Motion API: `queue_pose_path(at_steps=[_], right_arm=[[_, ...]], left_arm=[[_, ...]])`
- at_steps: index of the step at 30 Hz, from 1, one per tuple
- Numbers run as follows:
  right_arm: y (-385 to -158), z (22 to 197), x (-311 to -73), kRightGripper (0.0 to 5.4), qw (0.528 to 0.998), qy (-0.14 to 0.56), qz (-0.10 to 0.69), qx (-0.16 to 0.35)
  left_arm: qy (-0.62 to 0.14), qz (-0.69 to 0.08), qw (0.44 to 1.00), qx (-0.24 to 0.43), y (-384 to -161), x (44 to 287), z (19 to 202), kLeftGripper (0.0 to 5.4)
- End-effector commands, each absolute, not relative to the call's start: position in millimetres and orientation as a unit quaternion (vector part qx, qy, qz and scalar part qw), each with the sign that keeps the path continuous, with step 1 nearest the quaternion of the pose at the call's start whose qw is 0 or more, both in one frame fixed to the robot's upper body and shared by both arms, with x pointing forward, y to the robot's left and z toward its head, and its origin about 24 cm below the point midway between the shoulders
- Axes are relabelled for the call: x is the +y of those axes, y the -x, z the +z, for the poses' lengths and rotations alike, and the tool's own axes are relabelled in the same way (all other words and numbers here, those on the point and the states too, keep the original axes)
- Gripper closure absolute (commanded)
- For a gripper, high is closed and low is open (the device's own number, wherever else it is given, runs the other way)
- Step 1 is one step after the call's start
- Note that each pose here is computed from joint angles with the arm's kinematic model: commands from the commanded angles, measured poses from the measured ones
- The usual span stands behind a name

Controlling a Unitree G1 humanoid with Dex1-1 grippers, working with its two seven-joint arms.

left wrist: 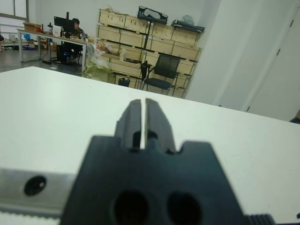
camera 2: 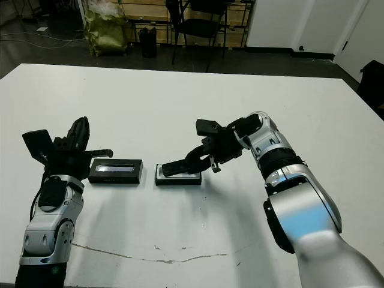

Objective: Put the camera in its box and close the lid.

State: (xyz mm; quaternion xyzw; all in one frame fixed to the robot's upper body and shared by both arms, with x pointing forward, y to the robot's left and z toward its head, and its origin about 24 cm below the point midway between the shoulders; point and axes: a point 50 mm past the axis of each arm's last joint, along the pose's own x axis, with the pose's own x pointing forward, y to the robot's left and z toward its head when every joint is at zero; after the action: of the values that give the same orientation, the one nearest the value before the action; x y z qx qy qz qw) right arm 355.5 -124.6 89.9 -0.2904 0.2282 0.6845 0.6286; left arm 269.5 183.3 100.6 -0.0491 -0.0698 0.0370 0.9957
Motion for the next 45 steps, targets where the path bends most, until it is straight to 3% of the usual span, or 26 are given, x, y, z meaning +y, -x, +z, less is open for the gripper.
queue_pose_path(at_steps=[1,11,38,45], right_arm=[[-355.5,87.8,-122.9,4.75,0.624,0.296,0.681,0.243],[-356.0,88.1,-113.6,4.75,0.610,0.328,0.682,0.236],[-347.9,79.0,-87.4,4.75,0.575,0.319,0.717,0.232],[-346.8,76.2,-88.7,4.75,0.573,0.303,0.717,0.258]], left_arm=[[0.053,0.041,0.996,-0.052,-267.6,184.5,93.3,5.40],[0.055,0.042,0.996,-0.053,-267.6,182.8,92.4,5.40],[0.049,0.048,0.996,-0.053,-265.6,181.0,91.0,5.40],[0.056,0.050,0.996,-0.049,-265.3,180.5,91.2,5.40]])
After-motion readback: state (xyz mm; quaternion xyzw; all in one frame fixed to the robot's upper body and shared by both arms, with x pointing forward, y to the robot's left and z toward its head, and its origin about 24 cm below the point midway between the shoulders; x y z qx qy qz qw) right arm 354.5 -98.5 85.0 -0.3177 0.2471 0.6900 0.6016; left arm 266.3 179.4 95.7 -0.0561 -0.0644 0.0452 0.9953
